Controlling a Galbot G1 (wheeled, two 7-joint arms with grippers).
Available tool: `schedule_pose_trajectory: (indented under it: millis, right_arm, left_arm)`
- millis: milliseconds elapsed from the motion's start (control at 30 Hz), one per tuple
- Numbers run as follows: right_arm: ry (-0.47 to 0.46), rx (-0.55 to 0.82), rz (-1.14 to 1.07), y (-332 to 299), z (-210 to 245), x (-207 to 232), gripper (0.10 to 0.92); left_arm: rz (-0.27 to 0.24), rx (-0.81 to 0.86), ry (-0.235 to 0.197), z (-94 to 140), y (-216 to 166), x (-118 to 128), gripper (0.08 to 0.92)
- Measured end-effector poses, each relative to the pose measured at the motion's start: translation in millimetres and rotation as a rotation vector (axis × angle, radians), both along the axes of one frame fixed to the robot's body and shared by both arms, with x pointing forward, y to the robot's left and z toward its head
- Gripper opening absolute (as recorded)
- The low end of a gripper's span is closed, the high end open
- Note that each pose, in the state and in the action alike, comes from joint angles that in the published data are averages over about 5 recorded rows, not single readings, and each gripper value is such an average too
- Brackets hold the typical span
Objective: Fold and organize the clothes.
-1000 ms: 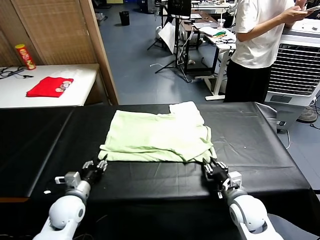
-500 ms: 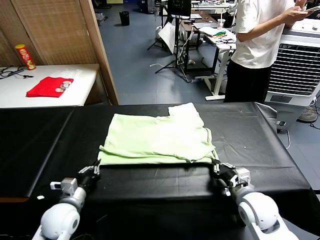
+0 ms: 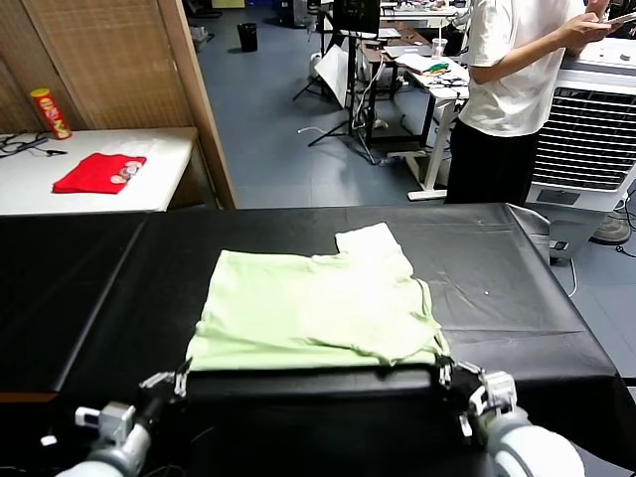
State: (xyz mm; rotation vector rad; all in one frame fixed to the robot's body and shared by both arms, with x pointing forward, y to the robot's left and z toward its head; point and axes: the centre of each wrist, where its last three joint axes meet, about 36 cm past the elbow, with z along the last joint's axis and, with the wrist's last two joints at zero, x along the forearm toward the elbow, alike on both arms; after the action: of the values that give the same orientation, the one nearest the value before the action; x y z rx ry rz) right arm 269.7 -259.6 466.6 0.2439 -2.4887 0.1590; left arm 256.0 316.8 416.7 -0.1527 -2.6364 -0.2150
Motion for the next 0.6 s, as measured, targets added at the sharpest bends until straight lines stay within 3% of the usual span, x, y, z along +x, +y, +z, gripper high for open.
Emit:
schedule_pose_trajectory:
  millis: [167,300,433,600]
  right_arm:
    - [-0.016,0.019,-0.001,-3.2,16.2,-6.8,0.563]
    - [-0.099,0.066,-0.005,-12.5,28.5,-0.8,0.750]
    - [-0.226,0.092,0.000,-22.6,30.1,24.0,0.793]
    - [-0.329,0.099,-0.016,-31.7,20.8,84.1,0.798]
  left_arm:
    - [0.012,0.012,-0.001,6.7,0.2,1.0,0.389]
    - [0.030,0.008,-0.014,18.7,0.8,3.4,0.622]
    - [0.054,-0.031,-0.066,34.8,3.0,15.9,0.773]
    - [0.084,-0.104,-0.118,47.2,4.8,54.0,0.797]
